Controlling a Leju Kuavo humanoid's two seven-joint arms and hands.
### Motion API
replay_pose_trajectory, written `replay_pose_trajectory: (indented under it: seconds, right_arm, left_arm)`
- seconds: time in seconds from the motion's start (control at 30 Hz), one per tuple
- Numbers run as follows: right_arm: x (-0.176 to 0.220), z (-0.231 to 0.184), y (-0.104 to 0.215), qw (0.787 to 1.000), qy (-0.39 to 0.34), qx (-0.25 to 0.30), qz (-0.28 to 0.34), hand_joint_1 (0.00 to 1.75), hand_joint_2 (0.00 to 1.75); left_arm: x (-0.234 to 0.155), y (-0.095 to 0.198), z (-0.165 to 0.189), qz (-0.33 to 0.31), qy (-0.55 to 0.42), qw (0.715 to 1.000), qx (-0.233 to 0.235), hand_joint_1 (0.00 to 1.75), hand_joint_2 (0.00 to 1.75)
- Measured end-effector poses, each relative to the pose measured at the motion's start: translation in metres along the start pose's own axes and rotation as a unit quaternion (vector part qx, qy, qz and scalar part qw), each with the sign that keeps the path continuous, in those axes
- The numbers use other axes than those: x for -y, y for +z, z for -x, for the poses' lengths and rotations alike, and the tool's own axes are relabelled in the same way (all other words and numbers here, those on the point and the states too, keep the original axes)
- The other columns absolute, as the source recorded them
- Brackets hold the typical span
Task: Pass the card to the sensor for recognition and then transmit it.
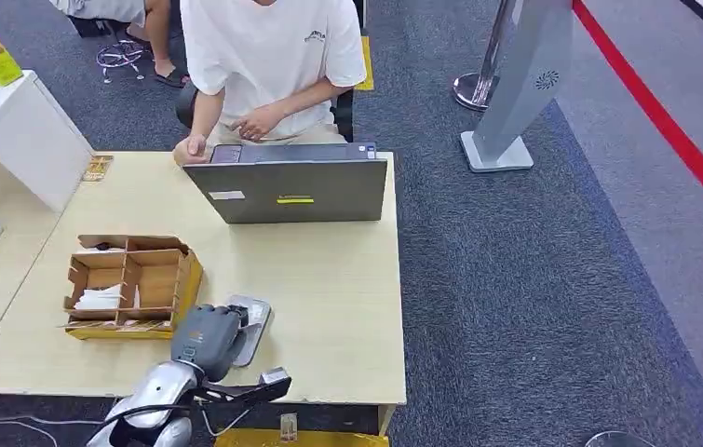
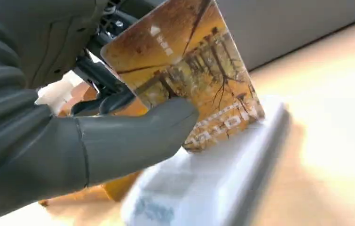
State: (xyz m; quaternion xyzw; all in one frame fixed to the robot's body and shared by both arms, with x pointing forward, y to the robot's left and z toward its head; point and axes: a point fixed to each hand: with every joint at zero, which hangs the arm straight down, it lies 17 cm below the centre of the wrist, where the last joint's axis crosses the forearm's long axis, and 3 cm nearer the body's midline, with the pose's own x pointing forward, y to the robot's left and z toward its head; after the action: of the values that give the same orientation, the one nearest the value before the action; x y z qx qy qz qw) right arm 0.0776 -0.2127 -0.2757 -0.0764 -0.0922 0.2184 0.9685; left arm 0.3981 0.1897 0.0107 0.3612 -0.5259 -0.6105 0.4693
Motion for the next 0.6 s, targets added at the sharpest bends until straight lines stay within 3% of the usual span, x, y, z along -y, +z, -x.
replay_pose_trajectory:
  seconds: [0.13, 0.2, 0.27, 0.3, 0.37, 0.5, 0.6]
  right_arm:
    - [0.000, 0.000, 0.000, 1.000, 0.008, 0.002, -0.001, 0.00, 0.00]
    - [-0.001, -0.001, 0.000, 1.000, 0.009, 0.003, -0.002, 0.00, 0.00]
    - [-0.002, 0.000, 0.000, 1.000, 0.015, 0.004, -0.004, 0.00, 0.00]
    - [-0.002, 0.000, 0.000, 1.000, 0.023, 0.005, -0.005, 0.00, 0.00]
    - [-0.002, 0.000, 0.000, 0.999, 0.031, 0.006, -0.006, 0.00, 0.00]
    - [-0.003, 0.000, 0.001, 0.999, 0.035, 0.007, -0.006, 0.00, 0.00]
    - [-0.003, -0.002, 0.001, 0.999, 0.051, 0.011, -0.006, 0.00, 0.00]
  left_arm:
    - [-0.001, 0.000, 0.002, -0.001, 0.018, 1.000, 0.002, 1.75, 1.75]
    - [-0.020, -0.005, 0.009, -0.039, 0.024, 0.999, -0.003, 1.75, 1.75]
    - [-0.068, -0.010, 0.020, -0.134, 0.009, 0.991, -0.013, 1.75, 1.75]
    - [-0.114, -0.008, 0.028, -0.219, -0.008, 0.976, -0.021, 1.75, 1.75]
    - [-0.179, -0.001, 0.040, -0.317, -0.027, 0.948, -0.028, 1.75, 1.75]
    - [-0.228, 0.009, 0.063, -0.369, -0.043, 0.928, -0.043, 1.75, 1.75]
    - [-0.266, 0.027, 0.076, -0.435, -0.075, 0.895, -0.058, 1.75, 1.75]
